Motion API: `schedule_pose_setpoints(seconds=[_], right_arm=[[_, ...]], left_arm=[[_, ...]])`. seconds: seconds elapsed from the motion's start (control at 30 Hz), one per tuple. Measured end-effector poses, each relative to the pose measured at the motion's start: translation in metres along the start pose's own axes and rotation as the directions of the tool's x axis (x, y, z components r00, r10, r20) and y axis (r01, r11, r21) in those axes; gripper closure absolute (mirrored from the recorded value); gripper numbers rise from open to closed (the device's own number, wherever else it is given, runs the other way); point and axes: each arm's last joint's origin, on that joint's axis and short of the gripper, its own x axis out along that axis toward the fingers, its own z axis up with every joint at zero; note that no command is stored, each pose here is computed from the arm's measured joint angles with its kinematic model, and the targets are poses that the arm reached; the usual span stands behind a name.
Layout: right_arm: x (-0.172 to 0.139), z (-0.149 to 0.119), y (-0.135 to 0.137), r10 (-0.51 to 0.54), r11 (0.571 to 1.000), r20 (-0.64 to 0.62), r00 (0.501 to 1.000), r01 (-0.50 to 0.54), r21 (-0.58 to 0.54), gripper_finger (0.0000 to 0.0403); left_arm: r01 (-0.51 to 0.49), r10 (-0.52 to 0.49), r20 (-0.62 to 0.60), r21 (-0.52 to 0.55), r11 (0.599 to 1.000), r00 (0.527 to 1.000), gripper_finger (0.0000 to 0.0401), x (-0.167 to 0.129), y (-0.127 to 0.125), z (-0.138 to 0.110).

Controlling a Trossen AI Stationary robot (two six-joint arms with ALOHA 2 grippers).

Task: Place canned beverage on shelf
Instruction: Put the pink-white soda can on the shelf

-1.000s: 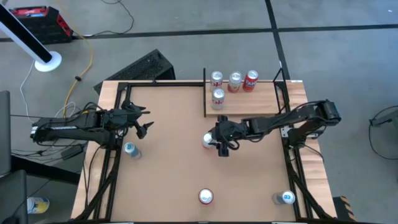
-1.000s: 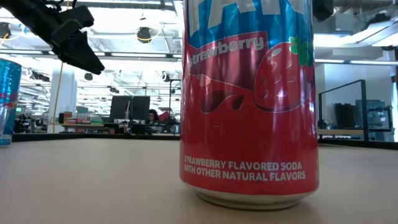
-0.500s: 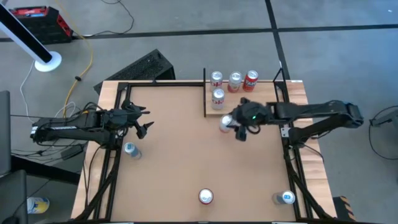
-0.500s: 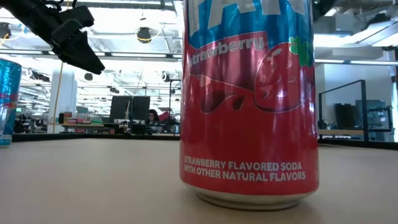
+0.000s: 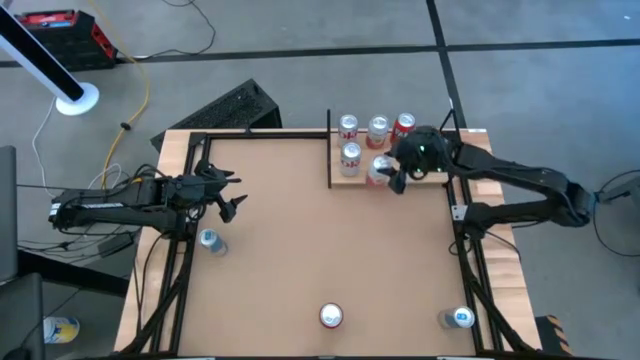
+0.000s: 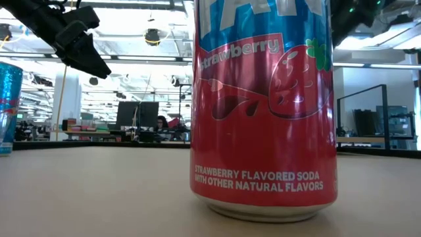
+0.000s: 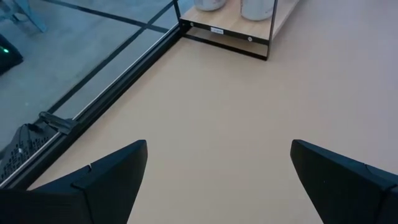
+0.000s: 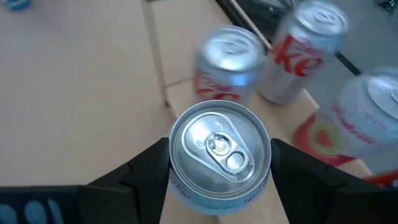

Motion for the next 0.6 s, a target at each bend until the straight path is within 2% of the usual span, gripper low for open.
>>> schedule_pose_setpoints(seconds=[0.27,0.37,0.6], right_arm=[[0.017,-0.004,-0.031,-0.009,0.999,-0.027,1.000,0.010,0.047,0.0126],[0.021,-0.005,-0.037,0.017,0.998,-0.024,1.000,-0.015,0.069,0.0123],[0.032,-0.005,-0.046,-0.005,0.998,-0.022,1.000,0.006,0.058,0.0120]], left_arm=[[0.000,0.000,0.000,-0.001,1.000,1.000,0.0019,0.000,0.000,0.000],[0.000,0.000,0.000,-0.001,1.000,1.000,0.0019,0.000,0.000,0.000],[0.000,0.000,0.000,0.000,1.000,1.000,0.0019,0.000,0.000,0.000]])
